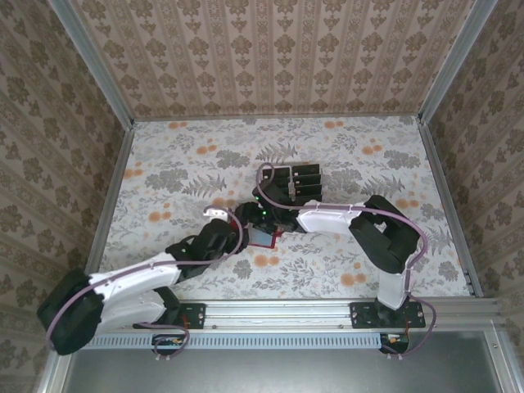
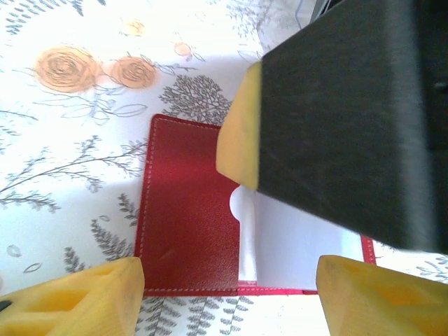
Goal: Put the credit cards into the card holder
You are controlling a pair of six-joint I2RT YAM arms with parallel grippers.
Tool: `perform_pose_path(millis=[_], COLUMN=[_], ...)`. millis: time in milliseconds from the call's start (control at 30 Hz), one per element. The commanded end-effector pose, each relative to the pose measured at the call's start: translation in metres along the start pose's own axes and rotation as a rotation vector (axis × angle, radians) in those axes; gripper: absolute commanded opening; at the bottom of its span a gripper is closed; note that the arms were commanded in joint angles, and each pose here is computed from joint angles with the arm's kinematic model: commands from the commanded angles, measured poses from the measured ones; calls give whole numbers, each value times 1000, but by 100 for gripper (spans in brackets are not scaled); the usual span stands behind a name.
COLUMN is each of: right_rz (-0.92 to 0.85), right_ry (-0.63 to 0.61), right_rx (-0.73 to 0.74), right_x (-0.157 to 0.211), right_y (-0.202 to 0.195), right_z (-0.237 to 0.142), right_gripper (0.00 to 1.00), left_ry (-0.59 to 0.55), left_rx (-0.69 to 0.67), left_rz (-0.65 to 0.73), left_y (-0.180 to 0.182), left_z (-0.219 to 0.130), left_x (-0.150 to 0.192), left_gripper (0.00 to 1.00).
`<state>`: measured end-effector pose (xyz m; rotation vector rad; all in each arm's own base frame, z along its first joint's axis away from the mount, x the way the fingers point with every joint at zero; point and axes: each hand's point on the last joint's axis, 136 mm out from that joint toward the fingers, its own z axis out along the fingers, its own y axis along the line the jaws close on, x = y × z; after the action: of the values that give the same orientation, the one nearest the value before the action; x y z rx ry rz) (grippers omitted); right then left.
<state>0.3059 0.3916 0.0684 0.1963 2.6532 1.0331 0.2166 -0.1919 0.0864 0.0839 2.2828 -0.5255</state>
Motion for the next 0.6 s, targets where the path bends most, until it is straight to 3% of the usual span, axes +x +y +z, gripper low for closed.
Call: perform_pose_path(millis=[0, 300, 567], right_rz=[-33, -47, -109], right_ry=[49, 67, 69], right_rx=[41, 125, 126], right_x=[9, 21, 28], right_y=[2, -5, 19], right_z=[14, 43, 32], right_gripper=[66, 66, 66], left_ry=[2, -54, -51], left_rx=[-59, -89, -101], left_rz=[-51, -95, -91], left_y=[22, 37, 38], left_z=[-12, -35, -40], left_x=[9, -3, -11], left_gripper=[69, 76, 78])
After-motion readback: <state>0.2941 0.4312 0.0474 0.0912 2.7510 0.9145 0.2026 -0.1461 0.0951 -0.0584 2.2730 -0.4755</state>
